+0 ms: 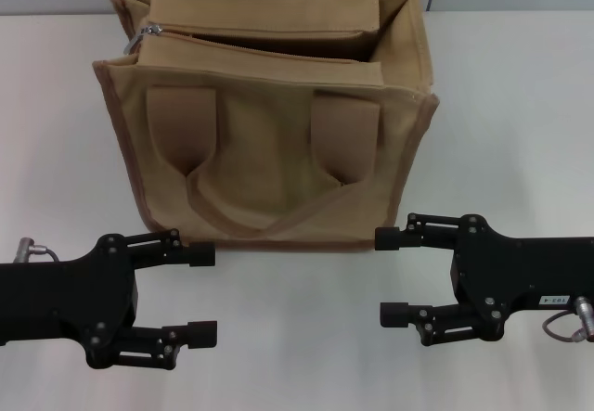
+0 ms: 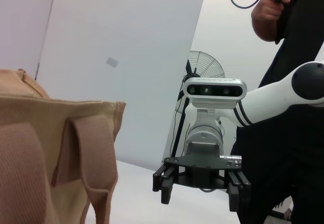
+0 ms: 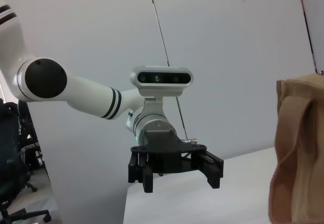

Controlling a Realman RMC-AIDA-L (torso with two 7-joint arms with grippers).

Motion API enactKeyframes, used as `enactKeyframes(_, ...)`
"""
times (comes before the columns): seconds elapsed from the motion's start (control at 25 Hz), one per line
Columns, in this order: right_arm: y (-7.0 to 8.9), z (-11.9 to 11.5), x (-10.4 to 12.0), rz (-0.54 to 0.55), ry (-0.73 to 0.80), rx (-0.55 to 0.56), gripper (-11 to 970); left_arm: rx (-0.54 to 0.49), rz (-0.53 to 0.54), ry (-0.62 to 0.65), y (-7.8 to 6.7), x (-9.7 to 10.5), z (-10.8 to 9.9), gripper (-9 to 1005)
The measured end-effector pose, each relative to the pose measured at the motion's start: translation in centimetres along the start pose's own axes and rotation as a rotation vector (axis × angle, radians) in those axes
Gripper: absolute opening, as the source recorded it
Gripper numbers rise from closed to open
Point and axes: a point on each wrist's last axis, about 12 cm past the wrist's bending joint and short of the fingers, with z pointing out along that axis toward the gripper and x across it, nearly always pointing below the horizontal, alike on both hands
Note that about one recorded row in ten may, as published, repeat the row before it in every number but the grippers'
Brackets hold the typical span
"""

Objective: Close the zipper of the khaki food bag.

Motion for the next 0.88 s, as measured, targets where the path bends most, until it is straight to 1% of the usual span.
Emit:
enactKeyframes(0.56, 0.0, 0.0, -0.1, -0.002, -0.001, -0.001, 804, -0.013, 0.000, -0.007, -0.1, 0.1, -0.2, 829)
enactKeyframes(0.72, -0.2, 0.1, -0.2, -0.003, 0.000, 0.000, 804, -0.107, 0.005, -0.041, -0.2, 0.2, -2.0, 829)
enactKeyframes(0.76, -0.2, 0.1, -0.2, -0.003, 0.000, 0.000, 804, -0.107, 0.005, -0.041, -0.2, 0.2, -2.0, 829)
enactKeyframes(0.8, -0.2, 0.1, -0.2, -0.003, 0.000, 0.000, 804, -0.141, 0.008, -0.046, -0.3, 0.3, -2.6, 829)
enactKeyframes(0.88, -0.2, 0.1, -0.2, -0.004, 0.000, 0.001, 803, -0.238, 0.019, -0.060, -0.3, 0.6, -4.0, 829)
